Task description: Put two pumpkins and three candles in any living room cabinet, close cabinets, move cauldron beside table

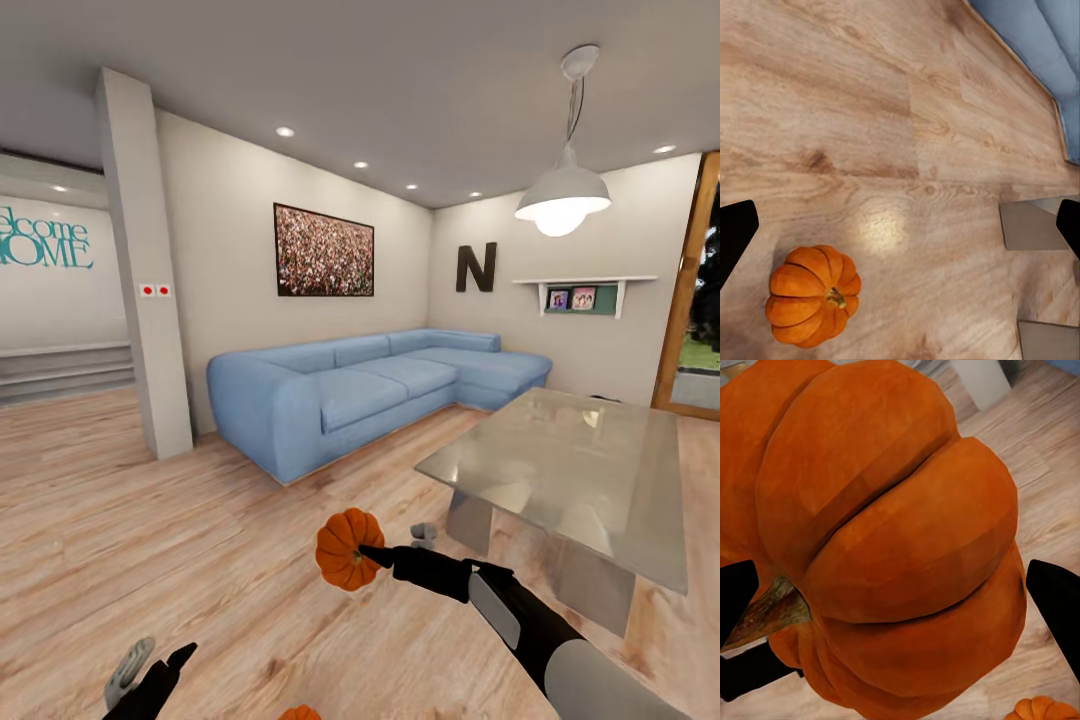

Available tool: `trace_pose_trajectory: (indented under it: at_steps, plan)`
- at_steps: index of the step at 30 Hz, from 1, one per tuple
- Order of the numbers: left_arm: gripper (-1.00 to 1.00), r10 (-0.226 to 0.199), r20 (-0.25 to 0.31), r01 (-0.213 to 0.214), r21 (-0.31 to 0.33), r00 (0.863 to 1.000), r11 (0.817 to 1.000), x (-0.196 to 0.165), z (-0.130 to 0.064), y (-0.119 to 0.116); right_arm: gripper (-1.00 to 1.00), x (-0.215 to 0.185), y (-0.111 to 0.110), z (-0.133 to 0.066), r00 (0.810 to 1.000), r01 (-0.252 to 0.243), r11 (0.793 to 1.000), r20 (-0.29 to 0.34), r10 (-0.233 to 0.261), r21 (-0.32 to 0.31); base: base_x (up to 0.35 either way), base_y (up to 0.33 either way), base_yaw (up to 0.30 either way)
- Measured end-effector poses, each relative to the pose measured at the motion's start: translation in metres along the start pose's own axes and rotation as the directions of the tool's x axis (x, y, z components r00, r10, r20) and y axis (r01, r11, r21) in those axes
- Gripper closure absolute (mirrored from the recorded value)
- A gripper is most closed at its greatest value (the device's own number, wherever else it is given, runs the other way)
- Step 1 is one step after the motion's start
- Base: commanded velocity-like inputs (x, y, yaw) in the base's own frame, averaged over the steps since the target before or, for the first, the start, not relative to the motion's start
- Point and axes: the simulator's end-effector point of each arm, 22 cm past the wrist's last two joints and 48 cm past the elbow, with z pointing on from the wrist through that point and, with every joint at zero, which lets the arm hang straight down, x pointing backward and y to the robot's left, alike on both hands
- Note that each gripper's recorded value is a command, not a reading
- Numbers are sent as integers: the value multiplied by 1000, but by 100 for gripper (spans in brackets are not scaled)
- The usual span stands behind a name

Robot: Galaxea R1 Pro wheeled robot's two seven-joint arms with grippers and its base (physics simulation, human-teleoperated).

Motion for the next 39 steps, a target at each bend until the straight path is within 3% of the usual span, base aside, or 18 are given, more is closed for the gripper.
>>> trace_pose_trajectory:
  at_steps: [3,7,9,17,39]
  plan:
    - [-100,8,14,-8,-2,1000,1000,3,2,6,100,6,-2,0,1000,2,1000,1,-2,-5,0,0,0]
    - [-100,86,-3,-86,-12,996,996,12,8,9,100,14,-6,2,1000,-5,1000,-3,5,-6,0,0,0]
    - [-100,102,-17,-102,-21,995,995,20,11,10,100,16,-9,2,1000,-11,1000,-7,11,-4,0,0,0]
    - [-100,76,-74,-82,-80,994,993,52,15,38,100,29,-24,4,999,-35,999,-22,36,9,0,0,0]
    - [-100,54,-145,-76,-145,988,987,89,21,71,100,70,-60,11,991,-113,993,-69,116,41,0,0,0]
